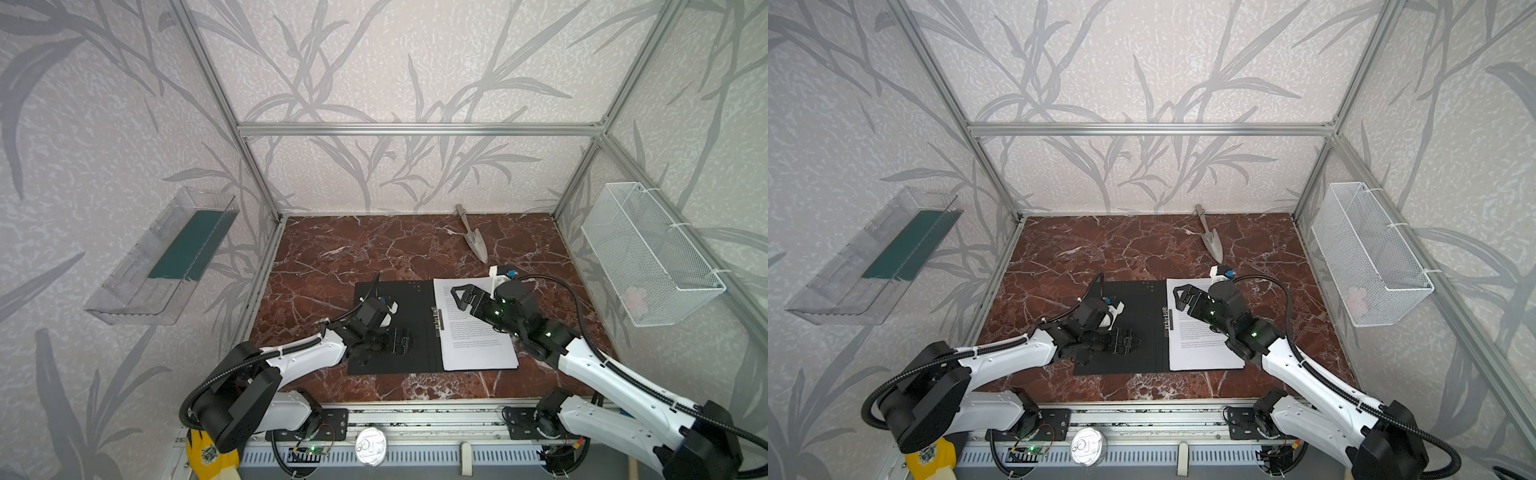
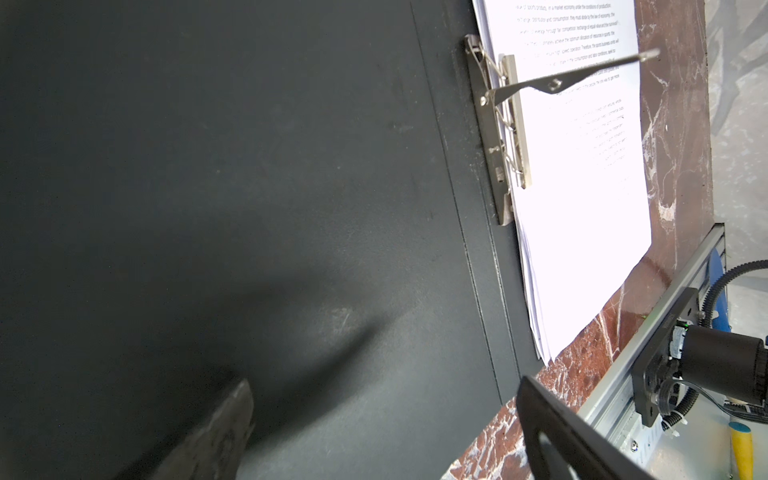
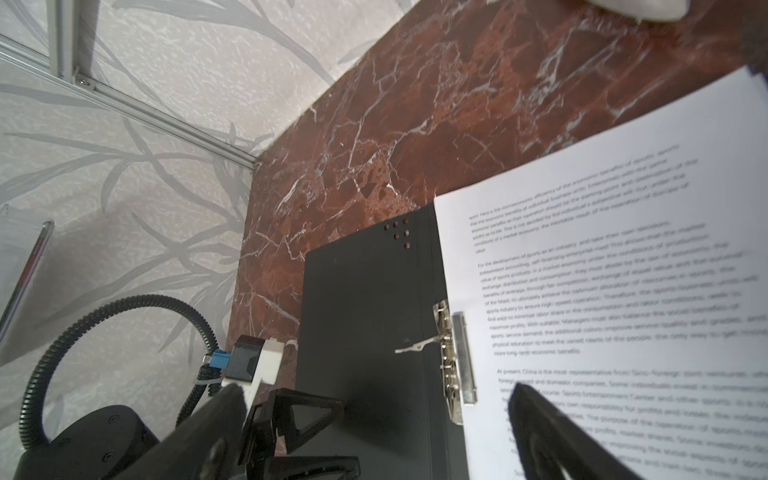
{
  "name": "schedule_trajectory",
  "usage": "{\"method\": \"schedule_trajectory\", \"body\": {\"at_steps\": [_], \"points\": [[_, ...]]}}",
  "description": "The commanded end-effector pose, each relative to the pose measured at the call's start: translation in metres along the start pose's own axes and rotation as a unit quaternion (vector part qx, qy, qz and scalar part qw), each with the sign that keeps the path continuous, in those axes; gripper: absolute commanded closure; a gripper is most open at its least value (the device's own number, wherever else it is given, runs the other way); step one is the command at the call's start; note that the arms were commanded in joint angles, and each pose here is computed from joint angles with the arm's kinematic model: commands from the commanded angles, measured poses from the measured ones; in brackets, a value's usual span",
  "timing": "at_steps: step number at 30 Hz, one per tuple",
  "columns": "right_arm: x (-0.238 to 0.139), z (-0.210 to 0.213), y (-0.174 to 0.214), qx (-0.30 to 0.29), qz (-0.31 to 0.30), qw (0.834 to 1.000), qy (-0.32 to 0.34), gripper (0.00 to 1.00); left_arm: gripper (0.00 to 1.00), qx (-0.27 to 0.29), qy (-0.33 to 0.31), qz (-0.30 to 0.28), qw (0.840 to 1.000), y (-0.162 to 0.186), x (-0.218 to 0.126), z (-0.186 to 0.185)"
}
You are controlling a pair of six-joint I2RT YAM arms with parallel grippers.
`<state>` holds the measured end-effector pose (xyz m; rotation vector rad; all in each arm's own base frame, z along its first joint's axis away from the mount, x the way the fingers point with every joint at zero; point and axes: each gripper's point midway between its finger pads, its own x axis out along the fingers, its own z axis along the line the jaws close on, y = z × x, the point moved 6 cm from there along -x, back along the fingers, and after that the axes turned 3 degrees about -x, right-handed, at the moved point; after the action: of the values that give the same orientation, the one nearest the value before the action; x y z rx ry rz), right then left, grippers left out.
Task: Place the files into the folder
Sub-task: 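Reach the right gripper over the folder cover edge near the clip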
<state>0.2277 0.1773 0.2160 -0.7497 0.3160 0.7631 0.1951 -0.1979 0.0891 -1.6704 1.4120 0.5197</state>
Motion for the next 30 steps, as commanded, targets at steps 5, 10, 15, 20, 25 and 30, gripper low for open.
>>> {"method": "schedule_trajectory", "body": {"at_steps": [5,10,15,20,25,30], "points": [[0.028,0.016,0.018,0.134,0.03,0.988,0.07,0.35,0.01,-0.006,-0.012,0.012,1.0,0.009,-0.003,0.007],[0.049,0.012,0.028,0.185,0.027,0.977,0.099,0.5,0.01,-0.006,-0.003,0.015,1.0,0.01,-0.003,0.004],[0.065,0.009,0.032,0.203,0.028,0.973,0.11,0.67,0.01,-0.002,-0.001,0.006,1.0,0.01,-0.007,0.003],[0.083,0.007,0.031,0.216,0.035,0.97,0.109,0.78,0.01,-0.001,0.007,0.007,1.0,0.01,-0.007,0.0],[0.092,0.007,0.03,0.22,0.034,0.969,0.112,0.81,0.01,0.002,0.005,0.005,1.0,0.011,-0.008,0.0],[0.099,0.005,0.034,0.226,0.042,0.966,0.116,0.81,0.01,0.002,0.005,0.004,1.0,0.01,-0.008,-0.001]]}}
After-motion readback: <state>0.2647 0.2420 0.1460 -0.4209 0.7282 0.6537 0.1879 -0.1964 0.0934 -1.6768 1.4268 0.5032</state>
